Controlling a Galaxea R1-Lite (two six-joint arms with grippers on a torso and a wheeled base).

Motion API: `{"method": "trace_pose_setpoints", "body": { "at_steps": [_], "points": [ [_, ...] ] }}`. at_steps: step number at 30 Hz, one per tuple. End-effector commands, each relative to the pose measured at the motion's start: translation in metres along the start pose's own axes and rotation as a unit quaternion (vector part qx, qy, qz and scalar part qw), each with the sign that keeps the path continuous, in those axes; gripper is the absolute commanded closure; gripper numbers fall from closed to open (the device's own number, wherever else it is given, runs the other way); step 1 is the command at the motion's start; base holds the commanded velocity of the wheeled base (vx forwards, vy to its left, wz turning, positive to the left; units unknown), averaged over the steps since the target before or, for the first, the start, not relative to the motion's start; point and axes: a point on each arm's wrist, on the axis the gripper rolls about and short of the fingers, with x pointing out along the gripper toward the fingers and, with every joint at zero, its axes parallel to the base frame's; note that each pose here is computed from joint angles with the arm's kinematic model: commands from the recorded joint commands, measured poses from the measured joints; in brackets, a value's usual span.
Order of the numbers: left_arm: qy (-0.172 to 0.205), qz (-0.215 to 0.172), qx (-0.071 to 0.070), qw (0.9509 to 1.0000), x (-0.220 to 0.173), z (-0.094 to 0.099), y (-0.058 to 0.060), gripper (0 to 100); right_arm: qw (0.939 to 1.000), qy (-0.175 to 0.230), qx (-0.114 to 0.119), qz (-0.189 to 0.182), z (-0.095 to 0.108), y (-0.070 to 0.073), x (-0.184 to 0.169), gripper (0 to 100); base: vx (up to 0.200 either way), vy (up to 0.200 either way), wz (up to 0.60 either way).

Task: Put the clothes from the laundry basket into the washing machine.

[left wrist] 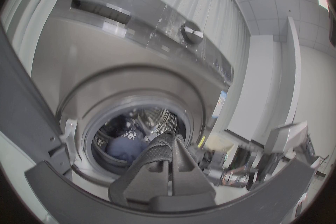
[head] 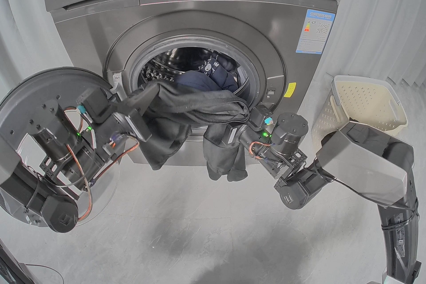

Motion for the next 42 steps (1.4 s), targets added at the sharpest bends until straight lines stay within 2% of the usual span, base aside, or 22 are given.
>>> {"method": "trace_pose_setpoints", "body": {
  "at_steps": [1, 5, 9, 13, 14, 19, 25, 33, 34, 37, 42],
  "points": [
    [0.092, 0.015, 0.008, 0.9956, -0.01, -0.049, 0.02, 100, 0.9998, -0.021, 0.001, 0.004, 0.025, 0.005, -0.001, 100, 0.0, 0.0, 0.0],
    [0.139, 0.009, 0.019, 0.9901, -0.017, -0.072, 0.024, 100, 0.9997, -0.022, 0.003, 0.01, 0.025, 0.01, 0.0, 100, 0.0, 0.0, 0.0],
    [0.174, 0.01, 0.018, 0.9845, -0.021, -0.091, 0.026, 100, 0.9995, -0.023, 0.006, 0.02, 0.025, 0.019, 0.0, 100, 0.0, 0.0, 0.0],
    [0.192, 0.011, 0.015, 0.9812, -0.021, -0.104, 0.028, 100, 0.9992, -0.024, 0.012, 0.029, 0.025, 0.028, 0.0, 100, 0.0, 0.0, 0.0],
    [0.205, 0.012, 0.014, 0.9786, -0.022, -0.111, 0.028, 100, 0.999, -0.025, 0.014, 0.035, 0.026, 0.034, 0.0, 100, 0.0, 0.0, 0.0],
    [0.232, 0.012, 0.019, 0.9725, -0.023, -0.131, 0.031, 100, 0.9983, -0.029, 0.018, 0.047, 0.029, 0.045, 0.0, 100, 0.0, 0.0, 0.0],
    [0.245, 0.012, 0.016, 0.9693, -0.024, -0.141, 0.032, 100, 0.9978, -0.027, 0.021, 0.057, 0.028, 0.055, -0.001, 100, 0.0, 0.0, 0.0],
    [0.243, 0.012, 0.016, 0.9699, -0.023, -0.14, 0.032, 100, 0.9977, -0.027, 0.022, 0.059, 0.028, 0.057, -0.002, 100, 0.0, 0.0, 0.0],
    [0.244, 0.011, 0.016, 0.9697, -0.023, -0.14, 0.032, 0, 0.9977, -0.027, 0.021, 0.058, 0.029, 0.056, -0.002, 100, 0.0, 0.0, 0.0],
    [0.242, 0.007, 0.011, 0.9703, -0.022, -0.14, 0.032, 0, 0.9979, -0.027, 0.02, 0.054, 0.029, 0.052, -0.001, 100, 0.0, 0.0, 0.0],
    [0.22, 0.007, 0.012, 0.9754, -0.016, -0.13, 0.032, 0, 0.9984, -0.026, 0.017, 0.047, 0.027, 0.045, -0.001, 100, 0.0, 0.0, 0.0]
  ]
}}
